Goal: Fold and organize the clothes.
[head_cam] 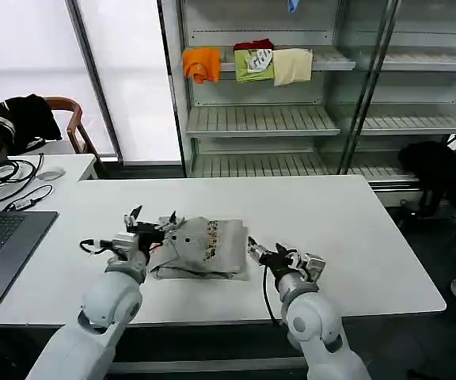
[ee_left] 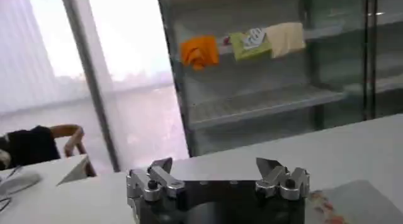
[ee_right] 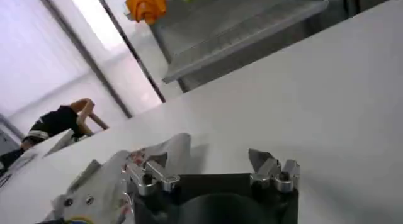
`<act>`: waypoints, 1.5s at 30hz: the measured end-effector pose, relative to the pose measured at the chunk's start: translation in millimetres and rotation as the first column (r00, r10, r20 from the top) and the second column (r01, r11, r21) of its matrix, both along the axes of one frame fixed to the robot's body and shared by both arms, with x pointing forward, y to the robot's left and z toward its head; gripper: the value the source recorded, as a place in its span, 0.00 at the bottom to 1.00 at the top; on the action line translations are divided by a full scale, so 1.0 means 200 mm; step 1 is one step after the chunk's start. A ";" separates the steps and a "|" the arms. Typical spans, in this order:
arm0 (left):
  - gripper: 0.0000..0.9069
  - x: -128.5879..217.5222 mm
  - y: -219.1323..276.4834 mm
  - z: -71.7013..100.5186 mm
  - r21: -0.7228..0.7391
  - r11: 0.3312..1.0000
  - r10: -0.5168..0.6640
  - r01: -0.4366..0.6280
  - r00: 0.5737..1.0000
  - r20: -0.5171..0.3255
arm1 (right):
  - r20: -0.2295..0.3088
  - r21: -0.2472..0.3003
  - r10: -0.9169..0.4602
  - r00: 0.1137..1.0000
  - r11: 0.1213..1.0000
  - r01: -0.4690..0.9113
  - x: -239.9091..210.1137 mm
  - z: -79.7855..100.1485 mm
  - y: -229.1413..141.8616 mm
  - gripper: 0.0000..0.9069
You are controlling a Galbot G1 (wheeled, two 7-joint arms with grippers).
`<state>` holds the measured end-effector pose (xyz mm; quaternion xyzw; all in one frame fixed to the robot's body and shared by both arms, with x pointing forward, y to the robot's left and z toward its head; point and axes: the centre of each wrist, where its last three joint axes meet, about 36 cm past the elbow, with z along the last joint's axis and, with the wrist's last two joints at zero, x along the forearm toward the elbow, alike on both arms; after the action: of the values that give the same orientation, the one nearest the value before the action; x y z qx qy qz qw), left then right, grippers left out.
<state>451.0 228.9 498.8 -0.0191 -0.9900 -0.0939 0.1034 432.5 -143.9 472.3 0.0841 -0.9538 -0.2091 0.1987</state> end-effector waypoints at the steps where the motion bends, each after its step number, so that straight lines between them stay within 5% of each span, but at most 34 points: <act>1: 1.00 -0.01 0.02 0.00 -0.004 1.000 0.010 -0.010 1.000 0.001 | 0.001 0.000 0.004 1.000 1.000 -0.004 0.00 0.00 0.01 1.00; 5: 1.00 -0.06 0.08 0.02 -0.038 0.998 0.041 -0.041 0.999 0.012 | 0.028 -0.053 -0.002 1.000 0.999 0.004 0.01 0.01 0.02 1.00; 9: 1.00 -0.11 0.10 0.02 -0.093 0.994 0.056 -0.053 0.998 0.027 | 0.088 -0.165 -0.032 0.996 0.985 0.046 0.00 0.02 -0.01 1.00; 14: 1.00 -0.18 0.07 -0.01 -0.158 0.986 0.053 -0.045 0.997 0.047 | 0.165 -0.291 -0.098 0.981 0.946 0.143 -0.05 0.04 -0.15 1.00; 20: 1.00 -0.24 0.02 -0.01 -0.175 0.984 0.055 -0.040 0.995 0.082 | 0.220 -0.378 -0.191 0.957 0.887 0.264 -0.15 0.04 -0.35 1.00; 30: 1.00 -0.31 -0.03 -0.02 -0.186 0.982 0.059 -0.038 0.992 0.111 | 0.252 -0.443 -0.291 0.923 0.813 0.377 -0.31 0.04 -0.60 1.00; 45: 1.00 -0.42 0.00 0.00 -0.187 0.982 0.065 -0.040 0.989 0.129 | 0.264 -0.481 -0.312 0.913 0.777 0.405 -0.45 0.05 -0.67 1.00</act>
<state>367.5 228.5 498.6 0.0039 -0.9993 -0.0004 0.0365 343.2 -278.8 482.8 -0.1398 -0.9856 0.0338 0.0887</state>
